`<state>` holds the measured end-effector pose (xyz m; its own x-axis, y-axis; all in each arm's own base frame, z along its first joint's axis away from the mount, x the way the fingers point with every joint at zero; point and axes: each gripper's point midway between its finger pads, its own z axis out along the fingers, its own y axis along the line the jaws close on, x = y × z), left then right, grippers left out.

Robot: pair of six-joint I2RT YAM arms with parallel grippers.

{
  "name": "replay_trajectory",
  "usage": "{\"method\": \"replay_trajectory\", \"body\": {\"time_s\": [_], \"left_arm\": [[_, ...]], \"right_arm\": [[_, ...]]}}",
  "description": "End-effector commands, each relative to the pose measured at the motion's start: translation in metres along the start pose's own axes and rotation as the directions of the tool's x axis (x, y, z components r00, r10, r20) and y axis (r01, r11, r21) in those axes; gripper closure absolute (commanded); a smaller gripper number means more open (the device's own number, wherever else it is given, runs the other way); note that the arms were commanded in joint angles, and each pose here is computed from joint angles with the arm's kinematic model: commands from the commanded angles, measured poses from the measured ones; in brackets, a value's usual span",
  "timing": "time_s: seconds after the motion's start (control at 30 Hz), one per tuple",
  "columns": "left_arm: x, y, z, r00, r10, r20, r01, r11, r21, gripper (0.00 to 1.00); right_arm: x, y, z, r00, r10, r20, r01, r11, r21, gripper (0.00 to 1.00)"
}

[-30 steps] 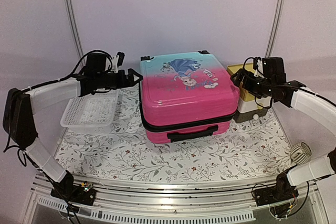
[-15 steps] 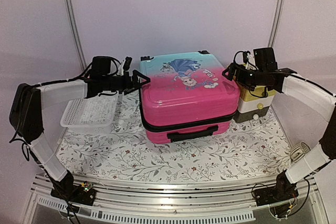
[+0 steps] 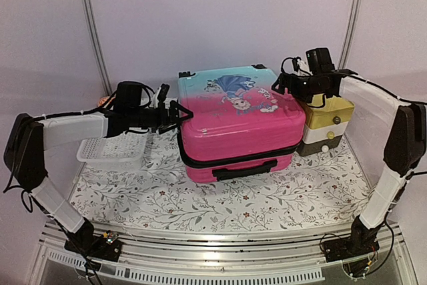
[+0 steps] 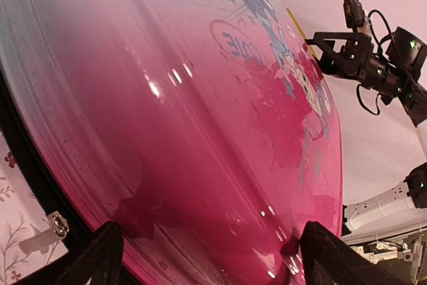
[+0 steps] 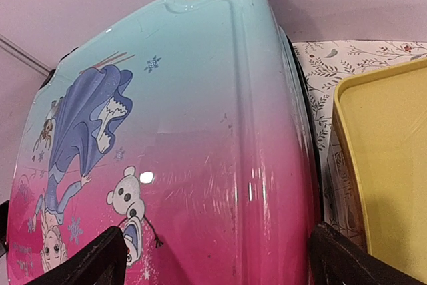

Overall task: Open, take out, and arrange the luggage
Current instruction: Rotate the luggage at the center of the board.

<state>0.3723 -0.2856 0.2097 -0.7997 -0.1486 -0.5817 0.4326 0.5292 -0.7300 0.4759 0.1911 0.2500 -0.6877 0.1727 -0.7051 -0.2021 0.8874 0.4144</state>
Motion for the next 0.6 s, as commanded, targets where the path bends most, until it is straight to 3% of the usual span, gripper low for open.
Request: {"method": "replay_trajectory", "body": {"time_s": [0.0, 0.2, 0.57], "left_arm": [[0.024, -0.035, 0.001, 0.999, 0.022, -0.05, -0.017, 0.997, 0.081, 0.06], [0.041, -0.054, 0.002, 0.996, 0.042, -0.078, -0.032, 0.992, 0.123, 0.07], [0.089, -0.11, 0.02, 0.977, 0.156, -0.148, -0.117, 0.963, 0.244, 0.07]], "right_arm": [[0.005, 0.014, 0.009, 0.997, -0.045, -0.063, 0.04, 0.995, -0.09, 0.05], [0.021, 0.031, 0.015, 0.986, -0.113, -0.123, 0.084, 0.972, -0.22, 0.1], [0.058, 0.038, 0.004, 0.971, -0.147, -0.188, 0.089, 0.955, -0.284, 0.12]]}}
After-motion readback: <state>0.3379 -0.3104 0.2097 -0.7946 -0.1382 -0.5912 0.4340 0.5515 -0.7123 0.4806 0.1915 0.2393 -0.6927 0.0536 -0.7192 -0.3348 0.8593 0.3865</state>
